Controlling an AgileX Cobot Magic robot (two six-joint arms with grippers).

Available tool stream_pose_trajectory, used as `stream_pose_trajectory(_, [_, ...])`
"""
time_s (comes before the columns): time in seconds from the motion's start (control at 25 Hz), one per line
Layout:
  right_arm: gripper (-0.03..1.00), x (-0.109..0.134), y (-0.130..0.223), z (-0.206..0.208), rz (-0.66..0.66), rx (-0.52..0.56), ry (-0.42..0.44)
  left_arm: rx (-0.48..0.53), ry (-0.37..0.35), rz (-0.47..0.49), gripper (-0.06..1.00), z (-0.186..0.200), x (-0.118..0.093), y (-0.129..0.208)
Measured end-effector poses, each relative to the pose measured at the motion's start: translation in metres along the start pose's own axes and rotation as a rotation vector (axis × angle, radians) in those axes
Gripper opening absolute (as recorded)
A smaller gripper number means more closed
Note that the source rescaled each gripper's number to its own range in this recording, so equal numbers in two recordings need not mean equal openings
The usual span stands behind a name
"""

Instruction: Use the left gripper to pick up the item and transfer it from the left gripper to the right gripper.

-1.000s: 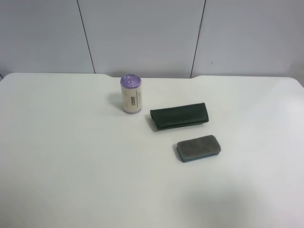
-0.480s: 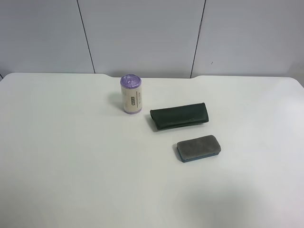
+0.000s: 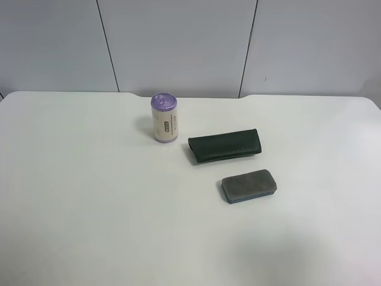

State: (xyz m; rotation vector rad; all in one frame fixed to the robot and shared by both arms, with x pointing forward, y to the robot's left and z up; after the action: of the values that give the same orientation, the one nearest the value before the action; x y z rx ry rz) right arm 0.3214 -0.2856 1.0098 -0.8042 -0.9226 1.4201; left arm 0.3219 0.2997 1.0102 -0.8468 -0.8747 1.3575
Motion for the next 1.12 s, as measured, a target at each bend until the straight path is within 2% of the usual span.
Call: stream_pose_trajectory(1.12, [1.00, 0.0000, 0.0000, 0.0000, 0.000, 0.000, 0.000, 0.000, 0.000, 0.000, 1.00, 0.0000, 0.0000, 0.0000])
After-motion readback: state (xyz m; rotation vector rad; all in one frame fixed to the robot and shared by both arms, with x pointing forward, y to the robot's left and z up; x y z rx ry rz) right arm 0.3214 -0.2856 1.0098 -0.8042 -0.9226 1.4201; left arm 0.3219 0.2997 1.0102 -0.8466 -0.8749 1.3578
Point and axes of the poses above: a point on each arm's last joint axis where the gripper is mounted, z pointing back along that axis away from the gripper, x along the wrist's bending axis when the last joint is at zero, y = z × x, the point moved 10 cm from there along -z, pointing out along that axis toward the gripper, and after that the axes turned 6 degrees about -z, right-handed, at the moved point
